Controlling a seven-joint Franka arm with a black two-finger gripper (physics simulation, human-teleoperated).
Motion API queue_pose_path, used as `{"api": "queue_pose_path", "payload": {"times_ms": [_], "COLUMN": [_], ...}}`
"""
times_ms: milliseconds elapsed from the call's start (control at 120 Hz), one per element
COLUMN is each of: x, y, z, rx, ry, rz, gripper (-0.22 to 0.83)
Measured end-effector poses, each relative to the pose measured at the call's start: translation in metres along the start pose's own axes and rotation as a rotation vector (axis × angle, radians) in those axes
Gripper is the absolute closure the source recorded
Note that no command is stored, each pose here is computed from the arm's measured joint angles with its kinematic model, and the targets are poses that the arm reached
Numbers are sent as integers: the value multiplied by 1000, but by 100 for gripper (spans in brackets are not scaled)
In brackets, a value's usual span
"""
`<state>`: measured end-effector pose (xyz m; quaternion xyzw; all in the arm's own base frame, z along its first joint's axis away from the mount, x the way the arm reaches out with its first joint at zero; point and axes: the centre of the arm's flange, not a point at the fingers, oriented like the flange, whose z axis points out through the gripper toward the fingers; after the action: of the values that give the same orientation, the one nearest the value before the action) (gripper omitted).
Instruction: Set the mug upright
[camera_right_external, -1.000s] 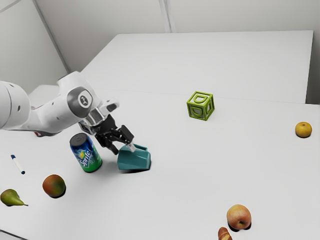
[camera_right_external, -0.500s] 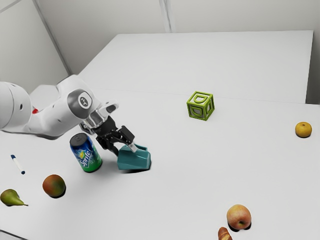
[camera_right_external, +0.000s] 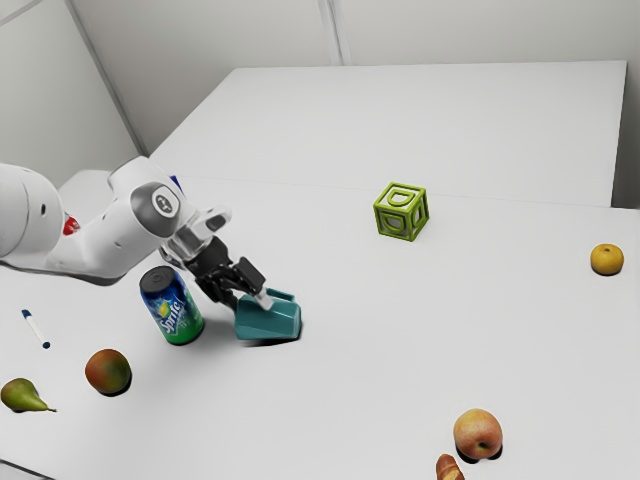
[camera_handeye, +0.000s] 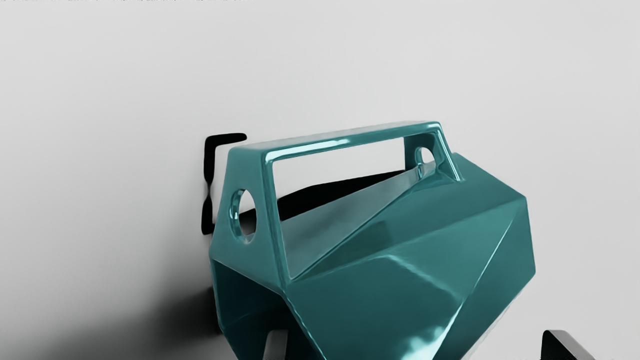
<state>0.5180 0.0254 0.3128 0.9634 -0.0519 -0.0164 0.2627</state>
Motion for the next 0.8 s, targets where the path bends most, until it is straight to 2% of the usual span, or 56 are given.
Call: {"api": "queue_pose_path", "payload": {"times_ms": [142,342,558,800], "x": [1,1,1,6], "y": [1,4,12,39], "z": [0,-7,-8,-16], "rx": [-17,-39,-59,-62], "ry": [3,6,-4,2], "rz": [42,96,151,234], "gripper": [27,41,62,75]}}
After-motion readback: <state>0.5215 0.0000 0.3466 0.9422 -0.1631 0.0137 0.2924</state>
